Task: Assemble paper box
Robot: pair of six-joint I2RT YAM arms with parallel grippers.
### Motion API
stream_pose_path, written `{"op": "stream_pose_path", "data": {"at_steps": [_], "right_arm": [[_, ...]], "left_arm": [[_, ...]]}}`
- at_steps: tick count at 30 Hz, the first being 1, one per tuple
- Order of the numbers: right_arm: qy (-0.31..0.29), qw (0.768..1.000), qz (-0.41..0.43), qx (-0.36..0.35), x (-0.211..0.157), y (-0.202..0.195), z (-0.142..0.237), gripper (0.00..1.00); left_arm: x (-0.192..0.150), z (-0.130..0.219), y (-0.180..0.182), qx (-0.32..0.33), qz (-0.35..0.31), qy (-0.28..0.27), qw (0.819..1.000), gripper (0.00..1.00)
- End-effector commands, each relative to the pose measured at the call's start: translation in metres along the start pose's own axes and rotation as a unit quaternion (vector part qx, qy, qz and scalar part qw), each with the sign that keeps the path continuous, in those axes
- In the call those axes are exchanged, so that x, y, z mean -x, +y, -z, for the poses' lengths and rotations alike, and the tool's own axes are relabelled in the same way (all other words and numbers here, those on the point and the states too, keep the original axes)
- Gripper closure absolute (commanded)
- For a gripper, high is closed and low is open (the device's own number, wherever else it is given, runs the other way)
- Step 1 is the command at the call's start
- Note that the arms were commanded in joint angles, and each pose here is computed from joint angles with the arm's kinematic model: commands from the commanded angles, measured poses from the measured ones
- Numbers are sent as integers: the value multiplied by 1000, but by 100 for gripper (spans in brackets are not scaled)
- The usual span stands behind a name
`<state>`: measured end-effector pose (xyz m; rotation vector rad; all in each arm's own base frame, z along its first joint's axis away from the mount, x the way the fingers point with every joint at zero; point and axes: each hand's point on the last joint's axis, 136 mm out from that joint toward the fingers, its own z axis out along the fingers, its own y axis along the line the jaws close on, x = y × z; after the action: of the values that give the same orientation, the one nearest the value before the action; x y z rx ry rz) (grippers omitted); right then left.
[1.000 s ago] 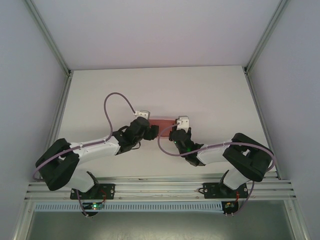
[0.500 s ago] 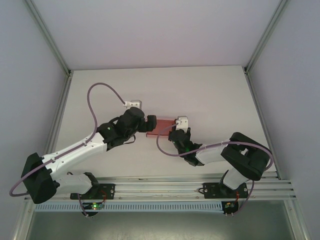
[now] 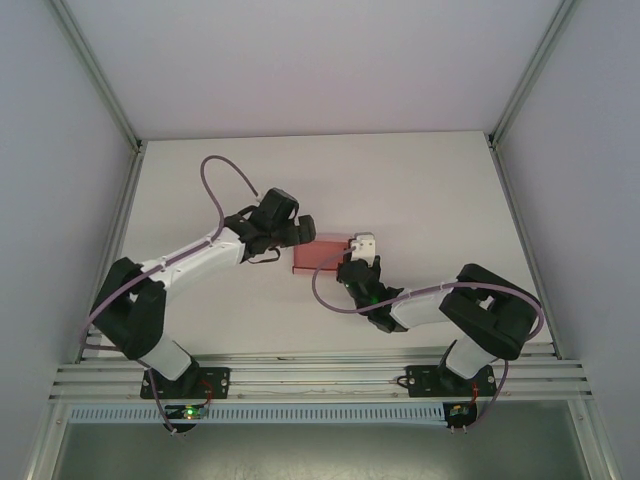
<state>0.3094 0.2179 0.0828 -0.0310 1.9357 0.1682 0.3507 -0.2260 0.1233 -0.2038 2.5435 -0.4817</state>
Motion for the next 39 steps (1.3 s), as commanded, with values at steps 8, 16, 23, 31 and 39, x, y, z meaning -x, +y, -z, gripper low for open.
{"op": "stream_pose_path", "data": {"at_steps": [8,16,23,31,39], "right_arm": [[108,991,76,3,-74,-15,12,89],[114,991,70,14,-77,-15,17,80],[120,988,70,63,-70,-6,30,65],[156,974,103,127,-72,4,52,37],[179,942,118,260,-72,27,94,2]], "left_arm": [[-19,-31,0,-27,40,17,999,12],[-33,-45,14,-8,40,31,999,20],[-42,-52,24,6,37,40,998,31],[-52,-57,30,4,39,44,998,37],[-54,-61,29,-1,40,46,998,38]]}}
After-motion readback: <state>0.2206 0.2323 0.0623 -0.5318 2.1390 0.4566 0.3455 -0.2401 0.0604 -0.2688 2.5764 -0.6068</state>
